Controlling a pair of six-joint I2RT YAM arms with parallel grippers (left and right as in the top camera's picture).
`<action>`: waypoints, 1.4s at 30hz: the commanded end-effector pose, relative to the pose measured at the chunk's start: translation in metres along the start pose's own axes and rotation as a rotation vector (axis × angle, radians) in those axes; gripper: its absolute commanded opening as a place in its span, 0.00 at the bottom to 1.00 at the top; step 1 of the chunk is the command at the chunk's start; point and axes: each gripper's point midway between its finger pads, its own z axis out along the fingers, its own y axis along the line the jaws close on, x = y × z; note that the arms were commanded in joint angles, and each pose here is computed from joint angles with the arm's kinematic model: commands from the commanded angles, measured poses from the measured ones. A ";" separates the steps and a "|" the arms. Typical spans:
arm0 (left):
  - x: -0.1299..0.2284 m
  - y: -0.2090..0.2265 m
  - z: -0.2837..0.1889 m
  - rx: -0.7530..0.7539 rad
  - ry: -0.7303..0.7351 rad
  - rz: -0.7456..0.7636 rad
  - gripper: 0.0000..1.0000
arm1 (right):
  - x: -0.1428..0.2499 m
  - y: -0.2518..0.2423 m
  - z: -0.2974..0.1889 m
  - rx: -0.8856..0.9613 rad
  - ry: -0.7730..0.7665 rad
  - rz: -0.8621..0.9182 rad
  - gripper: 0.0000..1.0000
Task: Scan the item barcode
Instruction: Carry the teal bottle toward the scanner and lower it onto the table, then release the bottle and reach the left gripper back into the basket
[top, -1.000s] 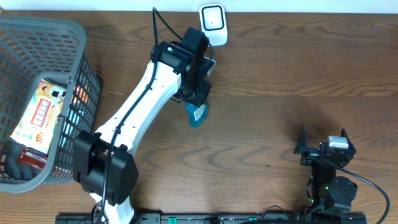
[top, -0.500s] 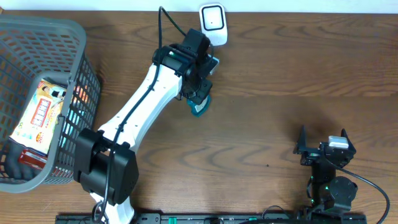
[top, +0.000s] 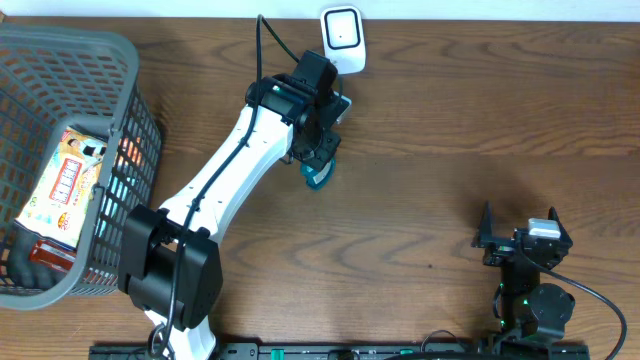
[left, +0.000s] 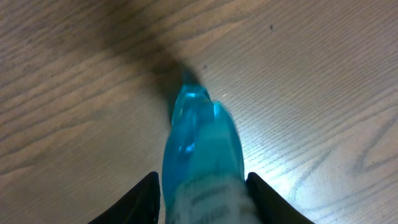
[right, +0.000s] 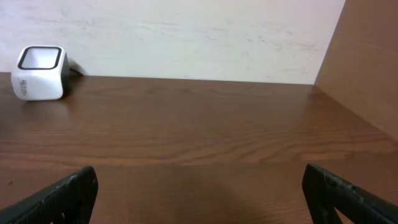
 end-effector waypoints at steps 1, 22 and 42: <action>-0.002 0.000 -0.005 -0.004 -0.013 0.018 0.43 | 0.000 0.000 0.000 -0.001 -0.001 0.012 0.99; -0.008 0.016 -0.128 -0.186 -0.185 -0.128 0.96 | 0.000 0.000 0.000 -0.001 -0.001 0.012 0.99; 0.234 0.239 -0.314 -0.826 -0.701 -1.968 0.97 | 0.000 0.000 0.000 -0.001 -0.001 0.012 0.99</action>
